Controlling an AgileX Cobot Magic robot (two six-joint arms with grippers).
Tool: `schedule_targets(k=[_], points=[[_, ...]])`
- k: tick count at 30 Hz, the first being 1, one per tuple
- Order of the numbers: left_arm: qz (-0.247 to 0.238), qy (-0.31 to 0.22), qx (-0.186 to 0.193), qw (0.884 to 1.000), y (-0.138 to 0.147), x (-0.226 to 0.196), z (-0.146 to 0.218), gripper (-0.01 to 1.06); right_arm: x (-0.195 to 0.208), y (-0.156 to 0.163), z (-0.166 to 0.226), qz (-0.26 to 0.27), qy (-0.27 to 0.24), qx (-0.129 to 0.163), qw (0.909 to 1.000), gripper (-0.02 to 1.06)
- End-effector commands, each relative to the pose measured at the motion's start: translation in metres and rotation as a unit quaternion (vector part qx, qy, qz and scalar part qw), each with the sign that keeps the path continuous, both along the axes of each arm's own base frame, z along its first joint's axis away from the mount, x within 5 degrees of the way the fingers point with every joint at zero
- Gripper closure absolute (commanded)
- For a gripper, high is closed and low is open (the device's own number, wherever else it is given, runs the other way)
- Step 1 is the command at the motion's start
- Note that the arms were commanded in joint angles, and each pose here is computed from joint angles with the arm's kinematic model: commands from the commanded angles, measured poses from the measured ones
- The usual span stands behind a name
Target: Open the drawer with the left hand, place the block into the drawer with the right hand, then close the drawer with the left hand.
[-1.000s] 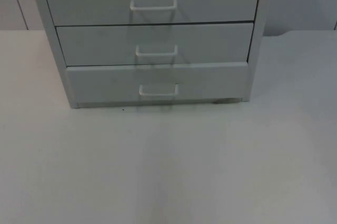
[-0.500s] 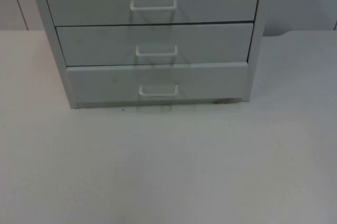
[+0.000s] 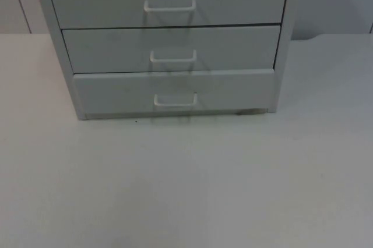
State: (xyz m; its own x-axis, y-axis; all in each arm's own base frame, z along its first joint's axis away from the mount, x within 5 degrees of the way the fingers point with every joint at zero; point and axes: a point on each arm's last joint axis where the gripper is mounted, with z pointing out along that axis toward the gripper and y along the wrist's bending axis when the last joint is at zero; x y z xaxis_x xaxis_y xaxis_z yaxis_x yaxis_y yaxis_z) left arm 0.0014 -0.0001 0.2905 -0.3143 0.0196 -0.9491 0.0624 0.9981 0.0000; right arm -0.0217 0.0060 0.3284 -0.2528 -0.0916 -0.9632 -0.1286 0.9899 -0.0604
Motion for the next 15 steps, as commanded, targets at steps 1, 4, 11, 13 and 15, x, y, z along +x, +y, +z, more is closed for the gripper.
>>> schedule_targets(k=[1,4,11,13,15], points=[[-0.004,0.011,-0.007,1.0,-0.001,-0.006,0.003,1.05,-0.006,-0.002,-0.005,-0.013,0.011,-0.007,0.9998,0.29],[-0.011,0.049,-0.012,0.999,-0.003,-0.009,-0.003,1.05,-0.006,-0.003,-0.011,-0.013,0.04,-0.008,0.9991,0.29],[-0.03,0.078,-0.019,0.996,-0.006,-0.009,-0.01,1.05,0.004,-0.002,-0.033,-0.018,0.089,0.009,0.9958,0.29],[-0.034,0.092,-0.011,0.995,-0.006,-0.01,-0.013,1.05,0.009,-0.002,-0.042,-0.021,0.106,0.005,0.9941,0.29],[-0.034,0.092,-0.011,0.995,-0.006,-0.01,-0.013,1.05,0.013,-0.002,-0.047,-0.021,0.107,0.006,0.9941,0.29]])
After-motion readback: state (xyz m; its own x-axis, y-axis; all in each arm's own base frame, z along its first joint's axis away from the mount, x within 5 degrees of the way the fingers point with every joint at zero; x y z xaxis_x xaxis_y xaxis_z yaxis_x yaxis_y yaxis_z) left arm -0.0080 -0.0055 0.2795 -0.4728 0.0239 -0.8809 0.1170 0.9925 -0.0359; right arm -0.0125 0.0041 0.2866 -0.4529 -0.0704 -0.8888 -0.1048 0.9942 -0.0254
